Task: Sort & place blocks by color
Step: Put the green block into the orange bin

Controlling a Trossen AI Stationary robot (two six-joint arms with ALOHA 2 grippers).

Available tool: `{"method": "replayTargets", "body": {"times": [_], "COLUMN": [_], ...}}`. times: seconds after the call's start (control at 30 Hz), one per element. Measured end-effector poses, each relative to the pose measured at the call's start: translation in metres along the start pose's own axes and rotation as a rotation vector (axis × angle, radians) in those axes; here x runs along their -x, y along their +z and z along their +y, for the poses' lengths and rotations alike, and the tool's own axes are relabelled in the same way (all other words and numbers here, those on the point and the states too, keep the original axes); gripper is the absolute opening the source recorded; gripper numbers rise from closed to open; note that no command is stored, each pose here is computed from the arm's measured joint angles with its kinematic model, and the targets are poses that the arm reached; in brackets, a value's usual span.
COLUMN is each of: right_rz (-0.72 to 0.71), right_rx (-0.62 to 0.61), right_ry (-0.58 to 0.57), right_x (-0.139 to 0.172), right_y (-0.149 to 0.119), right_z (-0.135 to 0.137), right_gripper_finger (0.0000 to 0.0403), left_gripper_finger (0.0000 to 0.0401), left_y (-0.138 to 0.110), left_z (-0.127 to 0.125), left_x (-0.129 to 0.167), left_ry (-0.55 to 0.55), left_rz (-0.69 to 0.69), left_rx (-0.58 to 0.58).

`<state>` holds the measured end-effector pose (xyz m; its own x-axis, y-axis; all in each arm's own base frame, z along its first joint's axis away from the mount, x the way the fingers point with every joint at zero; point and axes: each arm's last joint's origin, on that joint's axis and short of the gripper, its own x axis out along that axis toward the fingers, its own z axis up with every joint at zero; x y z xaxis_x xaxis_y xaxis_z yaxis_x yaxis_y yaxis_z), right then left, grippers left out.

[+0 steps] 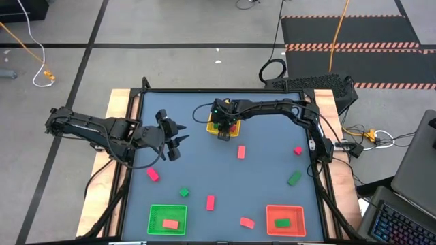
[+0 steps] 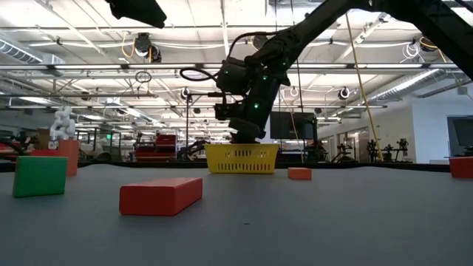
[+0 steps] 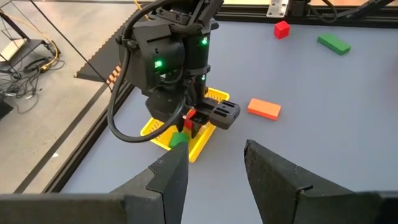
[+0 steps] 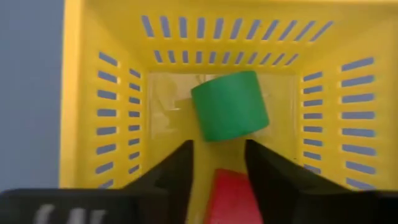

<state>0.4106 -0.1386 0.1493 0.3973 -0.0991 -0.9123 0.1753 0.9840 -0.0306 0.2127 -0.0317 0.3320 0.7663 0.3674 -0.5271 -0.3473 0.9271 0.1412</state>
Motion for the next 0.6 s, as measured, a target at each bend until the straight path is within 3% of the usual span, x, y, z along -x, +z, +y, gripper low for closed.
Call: {"method": "replayTargets", "body": {"times": [0.13,0.27,0.6], "right_rz": [-0.010,-0.019,-0.138], "right_rx": [-0.003,0.008,0.036], "right_ry": [-0.004,-0.001,0.016], "right_x": [0.002,0.004,0.010], "right_y": [0.001,0.003,0.016], "right_z": [0.000,0.005,0.017], "right_gripper_finger": [0.0217,0.0255,0.0258], "left_gripper_finger": [0.0159,0.0159,0.0159], "left_y": [0.000,0.000,0.000], "left_z": [-0.002,-0.002,-0.002], "left_x": [0.001,0.001,0.001], "left_ry": [-0.011,-0.012,-0.012], "left_rz": [-0.002,-0.001,-0.001], "left_rx": [0.006,0.015,0.040]}}
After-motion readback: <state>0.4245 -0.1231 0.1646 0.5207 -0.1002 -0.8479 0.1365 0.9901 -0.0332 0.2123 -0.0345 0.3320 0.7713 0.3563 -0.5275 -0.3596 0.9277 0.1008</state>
